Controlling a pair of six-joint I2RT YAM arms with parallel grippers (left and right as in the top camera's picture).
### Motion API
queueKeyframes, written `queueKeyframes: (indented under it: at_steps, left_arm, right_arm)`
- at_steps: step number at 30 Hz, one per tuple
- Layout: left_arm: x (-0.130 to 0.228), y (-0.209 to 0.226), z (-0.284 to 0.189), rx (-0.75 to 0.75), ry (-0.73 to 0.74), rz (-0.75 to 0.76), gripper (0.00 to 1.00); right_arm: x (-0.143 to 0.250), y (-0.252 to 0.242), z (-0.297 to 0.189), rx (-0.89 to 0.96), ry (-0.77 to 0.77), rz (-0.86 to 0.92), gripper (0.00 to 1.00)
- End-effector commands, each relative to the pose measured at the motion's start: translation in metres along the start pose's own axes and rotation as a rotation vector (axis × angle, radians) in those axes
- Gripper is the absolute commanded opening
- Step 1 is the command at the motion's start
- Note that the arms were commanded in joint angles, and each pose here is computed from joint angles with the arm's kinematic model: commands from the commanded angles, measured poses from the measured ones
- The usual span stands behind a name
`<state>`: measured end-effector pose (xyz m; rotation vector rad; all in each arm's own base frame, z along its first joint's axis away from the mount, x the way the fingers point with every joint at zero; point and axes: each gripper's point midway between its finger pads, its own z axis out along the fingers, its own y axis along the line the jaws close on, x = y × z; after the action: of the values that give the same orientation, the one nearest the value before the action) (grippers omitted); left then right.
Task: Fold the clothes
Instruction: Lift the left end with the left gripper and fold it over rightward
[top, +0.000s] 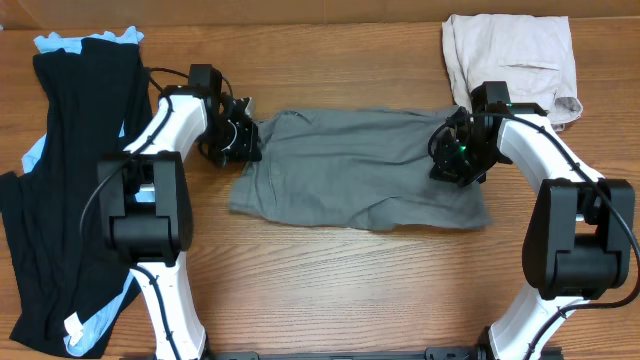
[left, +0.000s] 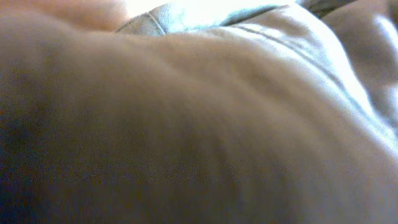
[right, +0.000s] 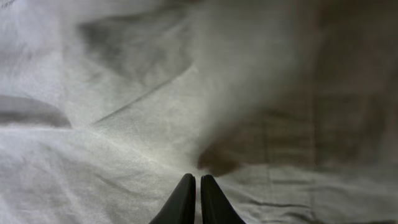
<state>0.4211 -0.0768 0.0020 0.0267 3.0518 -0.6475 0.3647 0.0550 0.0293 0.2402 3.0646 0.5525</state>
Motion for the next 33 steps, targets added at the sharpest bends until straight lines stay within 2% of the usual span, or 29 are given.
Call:
queueKeyframes:
  at_steps: [1,6,13,19,25,33]
  left_arm:
    - [0.019,0.047,-0.007,-0.119,0.086,-0.087,0.04]
    - [0.011,0.035,-0.080,-0.118,0.049,-0.052,0.04]
    - [0.007,0.015,-0.139,-0.160,0.021,0.011,0.04]
    - [0.010,0.005,-0.178,-0.203,0.004,0.020,0.04]
    - [0.002,-0.009,-0.211,-0.211,-0.075,0.044,0.04]
    - [0.000,-0.013,-0.220,-0.213,-0.103,0.032,0.04]
  right_arm:
    - [0.002,0.007,0.001,-0.040,0.008,-0.002,0.07]
    - [0.003,0.013,0.001,-0.075,0.017,-0.004,0.04]
    - [0.006,0.036,0.000,-0.180,0.031,-0.027,0.04]
    - [0.011,0.052,0.006,-0.184,0.043,-0.068,0.04]
    - [0.010,0.076,0.012,-0.227,0.031,-0.110,0.04]
    - [0.014,0.092,0.039,-0.298,0.084,-0.104,0.04]
